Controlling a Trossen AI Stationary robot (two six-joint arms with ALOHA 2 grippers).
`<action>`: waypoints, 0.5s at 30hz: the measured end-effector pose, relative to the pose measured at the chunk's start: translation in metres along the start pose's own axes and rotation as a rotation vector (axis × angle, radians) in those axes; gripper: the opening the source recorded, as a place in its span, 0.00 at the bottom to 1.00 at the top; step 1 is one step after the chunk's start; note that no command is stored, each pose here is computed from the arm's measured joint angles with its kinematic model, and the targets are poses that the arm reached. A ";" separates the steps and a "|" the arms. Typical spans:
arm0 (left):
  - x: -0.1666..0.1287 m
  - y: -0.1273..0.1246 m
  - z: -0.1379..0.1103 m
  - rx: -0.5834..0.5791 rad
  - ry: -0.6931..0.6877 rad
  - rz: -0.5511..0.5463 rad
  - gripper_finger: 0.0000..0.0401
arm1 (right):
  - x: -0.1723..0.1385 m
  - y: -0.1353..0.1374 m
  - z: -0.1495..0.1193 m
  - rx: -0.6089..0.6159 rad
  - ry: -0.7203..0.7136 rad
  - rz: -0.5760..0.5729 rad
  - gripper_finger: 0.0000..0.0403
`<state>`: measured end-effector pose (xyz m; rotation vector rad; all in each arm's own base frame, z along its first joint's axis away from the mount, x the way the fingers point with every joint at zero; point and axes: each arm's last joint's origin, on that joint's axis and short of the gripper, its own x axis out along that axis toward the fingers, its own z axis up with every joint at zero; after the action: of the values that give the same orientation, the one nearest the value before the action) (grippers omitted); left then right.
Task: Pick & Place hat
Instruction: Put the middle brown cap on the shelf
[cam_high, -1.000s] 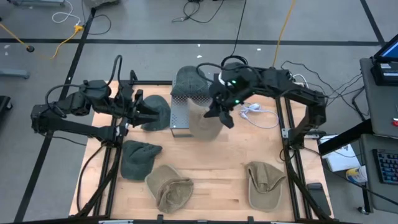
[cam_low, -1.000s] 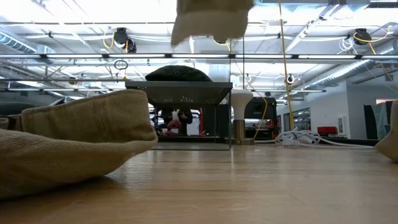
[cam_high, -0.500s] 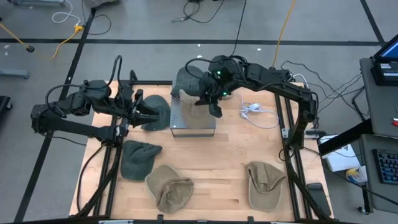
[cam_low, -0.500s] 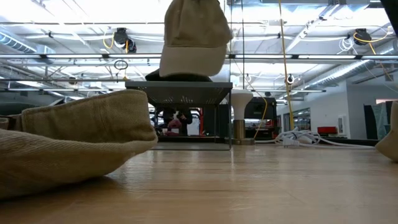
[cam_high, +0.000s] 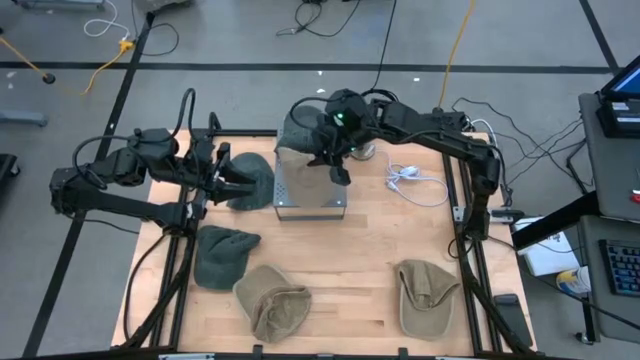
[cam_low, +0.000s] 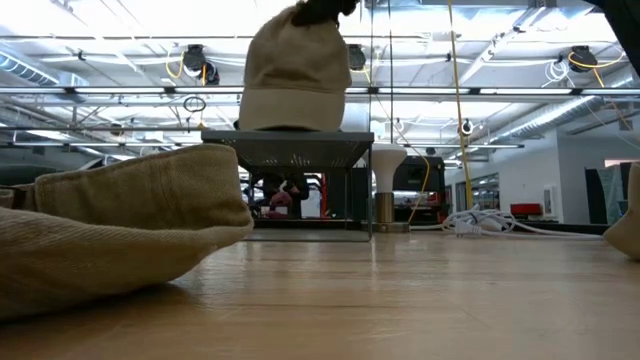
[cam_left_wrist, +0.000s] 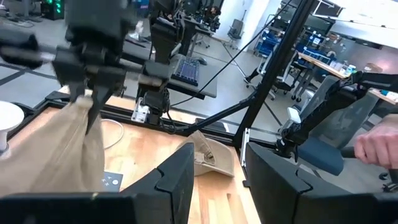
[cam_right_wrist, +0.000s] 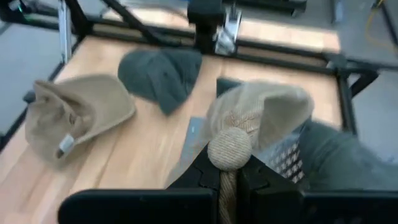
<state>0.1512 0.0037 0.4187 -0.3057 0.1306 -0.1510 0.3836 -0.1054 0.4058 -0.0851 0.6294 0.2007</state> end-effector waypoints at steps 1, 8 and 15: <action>0.000 0.000 0.000 0.000 0.000 0.001 0.37 | 0.001 -0.002 -0.001 0.003 0.004 -0.003 0.00; 0.000 0.000 0.000 0.000 -0.003 0.002 0.37 | 0.016 -0.016 -0.007 -0.017 0.013 -0.020 0.00; 0.000 0.000 0.000 0.000 -0.003 0.003 0.37 | 0.025 -0.030 -0.014 -0.056 0.048 -0.094 0.01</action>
<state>0.1513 0.0038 0.4189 -0.3055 0.1276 -0.1480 0.4016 -0.1328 0.3802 -0.1734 0.6665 0.1255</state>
